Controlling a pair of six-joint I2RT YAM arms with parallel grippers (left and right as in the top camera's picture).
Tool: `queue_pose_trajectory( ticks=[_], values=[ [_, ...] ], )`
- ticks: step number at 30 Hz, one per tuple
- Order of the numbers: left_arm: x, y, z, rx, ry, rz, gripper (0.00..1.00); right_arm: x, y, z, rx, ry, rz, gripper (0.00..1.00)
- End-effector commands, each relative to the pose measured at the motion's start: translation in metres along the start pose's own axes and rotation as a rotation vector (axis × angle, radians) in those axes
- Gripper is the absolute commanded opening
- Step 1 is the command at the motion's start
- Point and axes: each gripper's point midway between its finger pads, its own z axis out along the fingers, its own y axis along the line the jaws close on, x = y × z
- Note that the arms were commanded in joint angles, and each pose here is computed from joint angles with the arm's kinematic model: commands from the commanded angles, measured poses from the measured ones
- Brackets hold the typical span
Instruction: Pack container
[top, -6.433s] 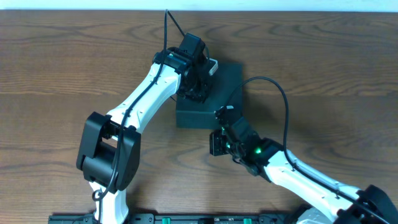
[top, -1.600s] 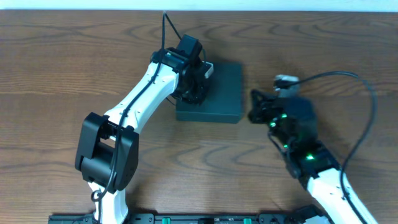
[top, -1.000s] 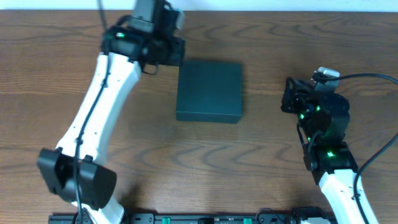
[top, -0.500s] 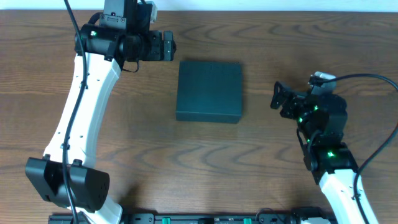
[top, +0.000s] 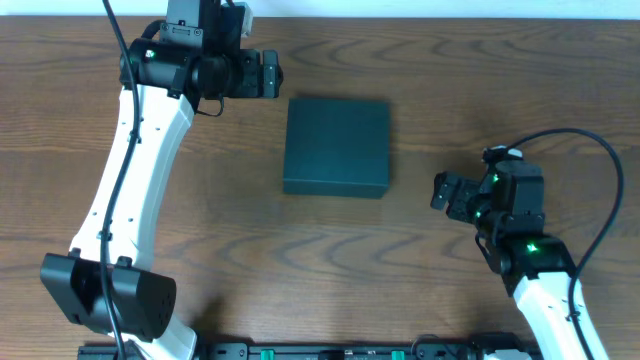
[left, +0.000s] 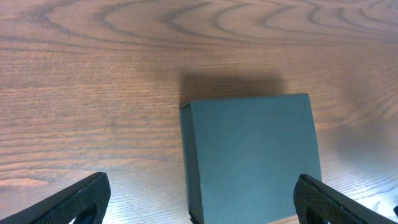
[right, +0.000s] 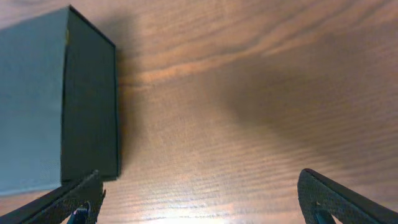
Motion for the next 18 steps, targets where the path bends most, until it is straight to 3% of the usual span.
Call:
queue_pose_trajectory(
  ticks=[1, 5, 12, 18],
  values=[
    [-0.007, 0.008, -0.016, -0.062, -0.038, 0.023, 0.95, -0.002, -0.002, -0.003, 0.012, -0.002, -0.005, 0.99],
    [-0.009, 0.026, -0.030, -0.175, -0.068, 0.028, 0.95, 0.000, -0.003, -0.003, 0.014, 0.004, -0.005, 0.99],
    [-0.025, 0.050, -0.112, -0.420, -0.260, 0.066, 0.95, 0.000, -0.003, -0.003, 0.014, 0.004, -0.005, 0.99],
    [-0.004, 0.069, -0.175, -0.511, -0.347, 0.099, 0.95, 0.000, -0.003, -0.003, 0.014, 0.004, -0.005, 0.99]
  ],
)
